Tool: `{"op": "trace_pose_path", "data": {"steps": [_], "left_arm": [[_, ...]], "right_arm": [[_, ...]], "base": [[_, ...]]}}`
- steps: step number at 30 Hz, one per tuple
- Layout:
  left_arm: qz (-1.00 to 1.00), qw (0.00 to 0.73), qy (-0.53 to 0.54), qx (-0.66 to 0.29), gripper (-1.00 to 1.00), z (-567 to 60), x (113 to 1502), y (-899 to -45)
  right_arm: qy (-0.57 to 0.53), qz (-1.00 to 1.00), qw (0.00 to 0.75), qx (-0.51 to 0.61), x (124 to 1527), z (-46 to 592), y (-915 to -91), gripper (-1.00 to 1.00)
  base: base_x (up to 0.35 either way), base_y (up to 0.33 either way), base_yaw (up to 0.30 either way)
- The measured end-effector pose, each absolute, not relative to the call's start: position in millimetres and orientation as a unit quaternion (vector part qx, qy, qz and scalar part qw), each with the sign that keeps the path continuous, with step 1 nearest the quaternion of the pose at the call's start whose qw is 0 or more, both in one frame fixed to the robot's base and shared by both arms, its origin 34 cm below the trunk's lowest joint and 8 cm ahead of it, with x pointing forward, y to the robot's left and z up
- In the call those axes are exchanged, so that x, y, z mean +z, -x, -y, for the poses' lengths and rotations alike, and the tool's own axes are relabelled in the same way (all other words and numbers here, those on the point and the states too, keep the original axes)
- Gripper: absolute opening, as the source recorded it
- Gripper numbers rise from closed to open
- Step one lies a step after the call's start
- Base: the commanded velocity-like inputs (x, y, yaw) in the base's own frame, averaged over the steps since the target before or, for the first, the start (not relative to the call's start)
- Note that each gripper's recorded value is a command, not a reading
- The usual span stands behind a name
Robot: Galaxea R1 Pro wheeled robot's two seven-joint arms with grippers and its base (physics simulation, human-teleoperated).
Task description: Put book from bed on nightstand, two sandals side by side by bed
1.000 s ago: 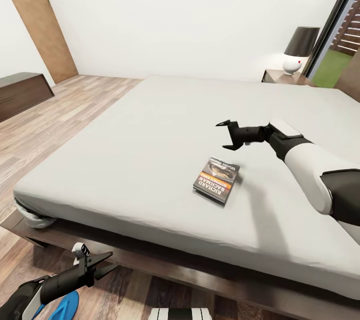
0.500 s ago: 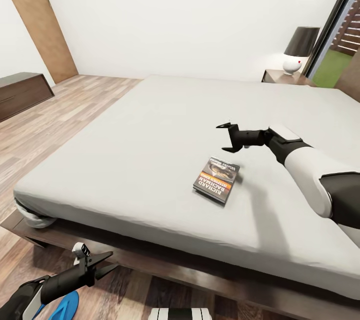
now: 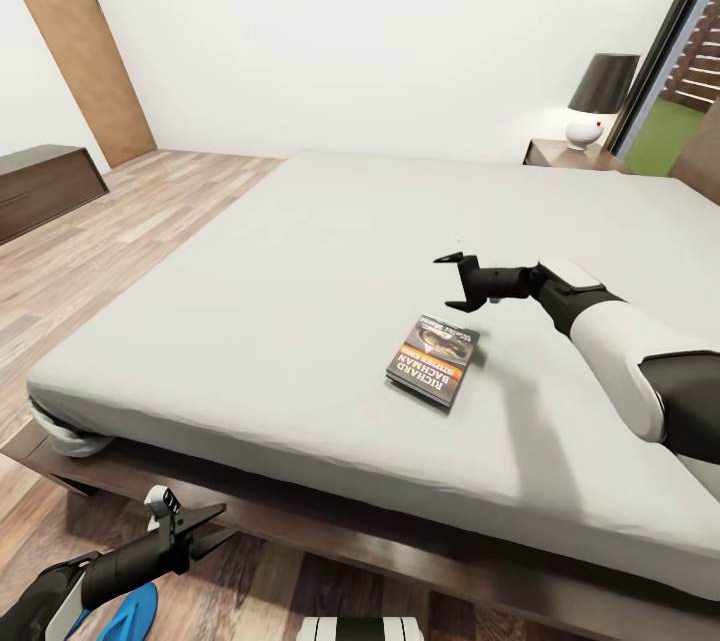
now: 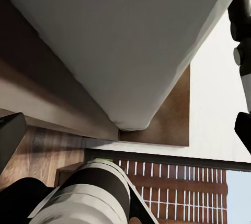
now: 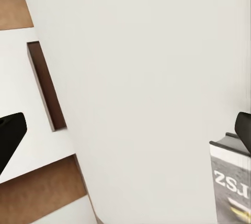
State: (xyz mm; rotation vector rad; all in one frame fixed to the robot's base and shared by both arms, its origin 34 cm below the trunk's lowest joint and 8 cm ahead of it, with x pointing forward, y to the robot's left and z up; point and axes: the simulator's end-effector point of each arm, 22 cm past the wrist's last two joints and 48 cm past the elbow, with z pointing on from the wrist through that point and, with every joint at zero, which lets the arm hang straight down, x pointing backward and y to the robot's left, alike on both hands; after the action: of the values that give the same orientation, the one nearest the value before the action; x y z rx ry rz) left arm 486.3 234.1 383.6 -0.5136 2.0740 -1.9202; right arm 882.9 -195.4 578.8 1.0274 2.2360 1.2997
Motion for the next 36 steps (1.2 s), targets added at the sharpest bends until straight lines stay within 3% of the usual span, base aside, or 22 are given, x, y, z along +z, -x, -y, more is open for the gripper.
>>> {"op": "trace_pose_path", "data": {"steps": [36], "left_arm": [[-0.716, 0.133, 0.177, -0.662, 1.0, -234, 383, -486]], "right_arm": [[-0.371, -0.793, 0.168, 0.453, 560, 198, -874, 1.0]], "base": [[0.0, 0.0, 0.0]]}}
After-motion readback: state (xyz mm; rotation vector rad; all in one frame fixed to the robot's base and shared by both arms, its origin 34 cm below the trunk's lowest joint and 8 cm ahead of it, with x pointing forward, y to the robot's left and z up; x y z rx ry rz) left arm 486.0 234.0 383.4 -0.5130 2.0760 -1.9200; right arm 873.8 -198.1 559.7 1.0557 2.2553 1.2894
